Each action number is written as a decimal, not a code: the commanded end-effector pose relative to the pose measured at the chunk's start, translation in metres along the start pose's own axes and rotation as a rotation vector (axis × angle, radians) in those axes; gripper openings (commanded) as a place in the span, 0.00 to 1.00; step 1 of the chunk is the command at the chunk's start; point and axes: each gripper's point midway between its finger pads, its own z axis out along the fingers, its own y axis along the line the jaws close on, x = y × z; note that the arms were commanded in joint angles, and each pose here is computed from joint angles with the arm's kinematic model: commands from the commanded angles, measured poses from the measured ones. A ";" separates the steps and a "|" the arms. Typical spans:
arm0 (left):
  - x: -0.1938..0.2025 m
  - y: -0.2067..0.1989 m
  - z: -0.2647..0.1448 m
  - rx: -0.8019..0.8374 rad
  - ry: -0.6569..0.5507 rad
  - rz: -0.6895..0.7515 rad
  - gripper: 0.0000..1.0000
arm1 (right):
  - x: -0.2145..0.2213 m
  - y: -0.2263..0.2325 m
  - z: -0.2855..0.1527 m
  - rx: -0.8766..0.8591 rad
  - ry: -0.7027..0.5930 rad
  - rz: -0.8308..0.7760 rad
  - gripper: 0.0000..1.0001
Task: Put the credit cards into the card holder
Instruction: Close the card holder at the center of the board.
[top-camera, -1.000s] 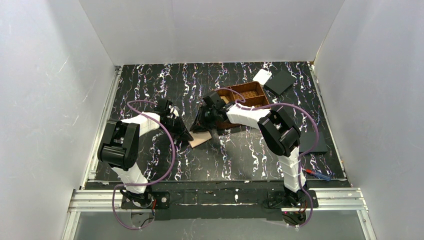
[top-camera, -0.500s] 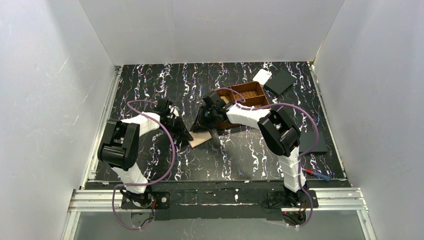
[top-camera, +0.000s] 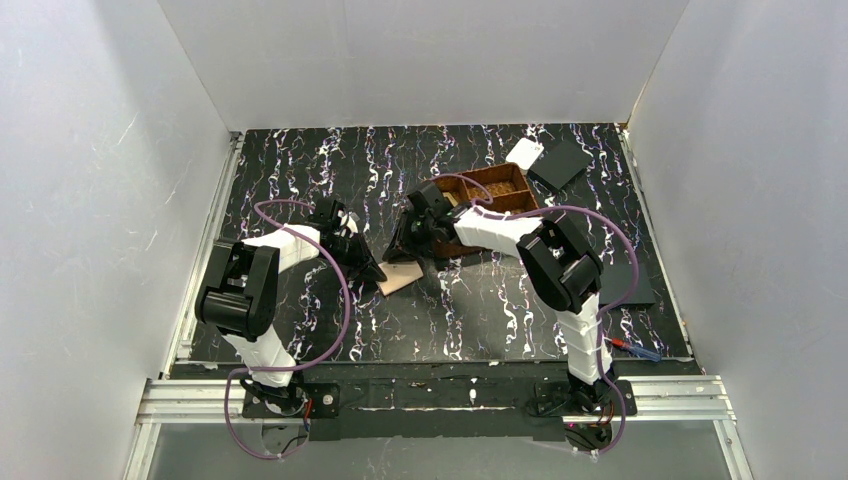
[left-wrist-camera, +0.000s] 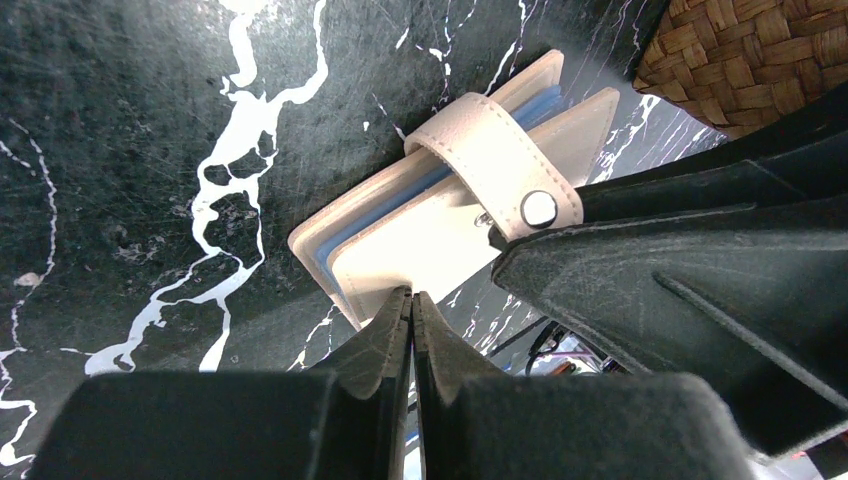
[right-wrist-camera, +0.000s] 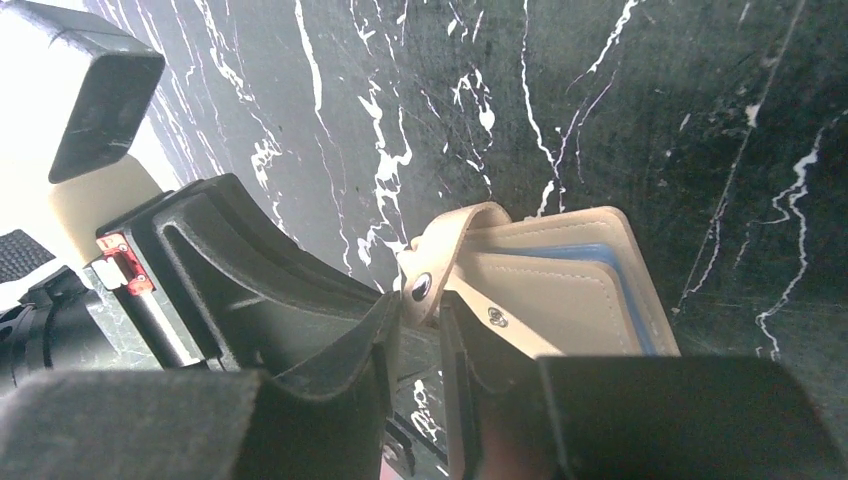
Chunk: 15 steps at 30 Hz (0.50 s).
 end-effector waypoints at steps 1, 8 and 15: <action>-0.001 0.031 0.009 -0.117 -0.014 0.004 0.02 | -0.013 0.009 -0.019 -0.011 -0.050 0.003 0.31; -0.003 0.017 0.003 -0.063 -0.015 0.040 0.05 | -0.016 0.013 -0.034 -0.033 -0.044 -0.240 0.37; -0.016 -0.019 -0.040 0.014 -0.078 0.155 0.21 | 0.001 0.009 -0.053 -0.076 -0.032 -0.663 0.40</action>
